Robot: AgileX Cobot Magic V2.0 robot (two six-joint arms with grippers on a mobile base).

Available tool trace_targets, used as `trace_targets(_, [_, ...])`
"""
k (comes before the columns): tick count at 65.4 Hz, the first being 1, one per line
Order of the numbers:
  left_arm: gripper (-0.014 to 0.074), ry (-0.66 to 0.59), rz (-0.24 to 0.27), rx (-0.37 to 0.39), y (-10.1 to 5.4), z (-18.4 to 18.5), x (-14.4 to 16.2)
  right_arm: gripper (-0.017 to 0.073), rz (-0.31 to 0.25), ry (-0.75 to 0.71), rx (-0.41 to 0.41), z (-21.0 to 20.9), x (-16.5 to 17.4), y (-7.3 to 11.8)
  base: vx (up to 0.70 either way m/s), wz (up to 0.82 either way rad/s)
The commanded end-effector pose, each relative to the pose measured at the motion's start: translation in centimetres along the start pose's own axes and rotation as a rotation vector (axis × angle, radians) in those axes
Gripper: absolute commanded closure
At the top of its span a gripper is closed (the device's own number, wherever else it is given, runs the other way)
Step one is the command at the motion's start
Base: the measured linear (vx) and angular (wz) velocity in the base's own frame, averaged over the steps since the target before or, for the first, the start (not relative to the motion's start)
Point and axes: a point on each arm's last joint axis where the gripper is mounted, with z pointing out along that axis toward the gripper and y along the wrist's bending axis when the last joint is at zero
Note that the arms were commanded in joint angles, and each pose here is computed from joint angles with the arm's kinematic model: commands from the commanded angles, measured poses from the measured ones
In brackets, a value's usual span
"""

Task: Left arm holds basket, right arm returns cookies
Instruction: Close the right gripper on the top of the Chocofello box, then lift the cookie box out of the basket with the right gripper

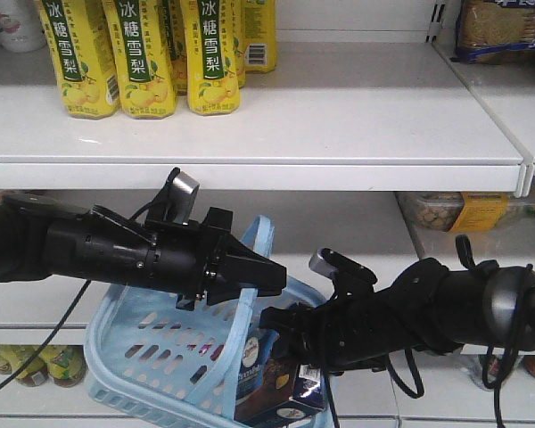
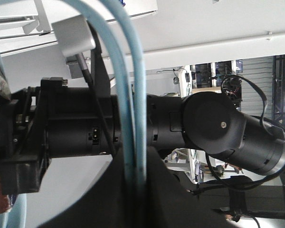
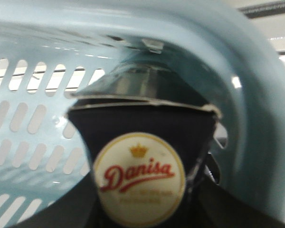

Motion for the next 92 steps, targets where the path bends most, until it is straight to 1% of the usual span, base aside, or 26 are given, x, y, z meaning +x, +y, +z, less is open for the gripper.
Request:
trace_targets(1, [0.0596, -0.155, 0.041, 0.158, -3.6, -1.2, -1.5, 0.0397, -0.062, -0.075, -0.050, -2.3, -0.8, 1.5, 0.00, 0.00])
trace_targets(5, [0.0596, -0.155, 0.041, 0.158, -3.6, -1.2, -1.5, 0.0396, -0.099, -0.084, -0.060, -3.2, -0.8, 1.9, 0.00, 0.00])
trace_targets(14, [0.0596, -0.155, 0.041, 0.158, -3.6, -1.2, -1.5, 0.0395, -0.142, -0.098, -0.089, -5.0, -0.5, 2.7, 0.00, 0.00])
trace_targets(20, [0.0596, -0.155, 0.041, 0.158, -3.6, -1.2, -1.5, 0.0394, -0.140, -0.114, -0.106, -6.1, -0.4, 3.1, 0.00, 0.00])
trace_targets(26, [0.0596, -0.155, 0.041, 0.158, -3.6, -1.2, -1.5, 0.0392, -0.149, -0.136, -0.113, -7.2, -0.1, 3.3, 0.00, 0.00])
trace_targets(29, [0.0596, -0.155, 0.041, 0.158, -3.6, -1.2, -1.5, 0.0391, -0.143, -0.145, -0.114, -7.6, 0.2, 3.1, 0.00, 0.00])
trace_targets(44, [0.0596, -0.155, 0.041, 0.158, -3.6, -1.2, -1.5, 0.0391, -0.168, -0.196, -0.138, -10.2, 1.9, 2.6, 0.00, 0.00])
trace_targets(57, [0.0596, -0.155, 0.041, 0.158, -3.6, -1.2, -1.5, 0.0387, -0.294, -0.281, -0.182, -14.4, 3.4, 3.2, 0.00, 0.00])
trace_targets(65, [0.0596, -0.155, 0.041, 0.158, -3.6, -1.2, -1.5, 0.0387, -0.350, -0.355, -0.201, -17.4, 4.4, 3.4, 0.00, 0.00])
trace_targets(66, [0.0596, -0.155, 0.041, 0.158, -3.6, -1.2, -1.5, 0.0387, -0.350, -0.365, -0.203, -17.8, 4.5, 3.4, 0.00, 0.00])
trace_targets(73, [0.0596, -0.155, 0.041, 0.158, -3.6, -1.2, -1.5, 0.0387, -0.395, -0.437, -0.199, -20.2, 5.5, 3.2, 0.00, 0.00])
trace_targets(74, [0.0596, -0.155, 0.041, 0.158, -3.6, -1.2, -1.5, 0.0387, -0.411, -0.452, -0.191, -20.6, 5.6, 3.1, 0.00, 0.00])
trace_targets(78, [0.0596, -0.155, 0.041, 0.158, -3.6, -1.2, -1.5, 0.0387, -0.435, -0.503, -0.191, -22.0, 6.0, 3.1, 0.00, 0.00])
trace_targets(81, [0.0596, -0.155, 0.041, 0.158, -3.6, -1.2, -1.5, 0.0387, -0.468, -0.550, -0.186, -23.2, 6.4, 3.1, 0.00, 0.00])
trace_targets(92, [0.0596, -0.155, 0.041, 0.158, -3.6, -1.2, -1.5, 0.0387, -0.562, -0.717, -0.175, -27.7, 6.6, 4.1, 0.00, 0.00])
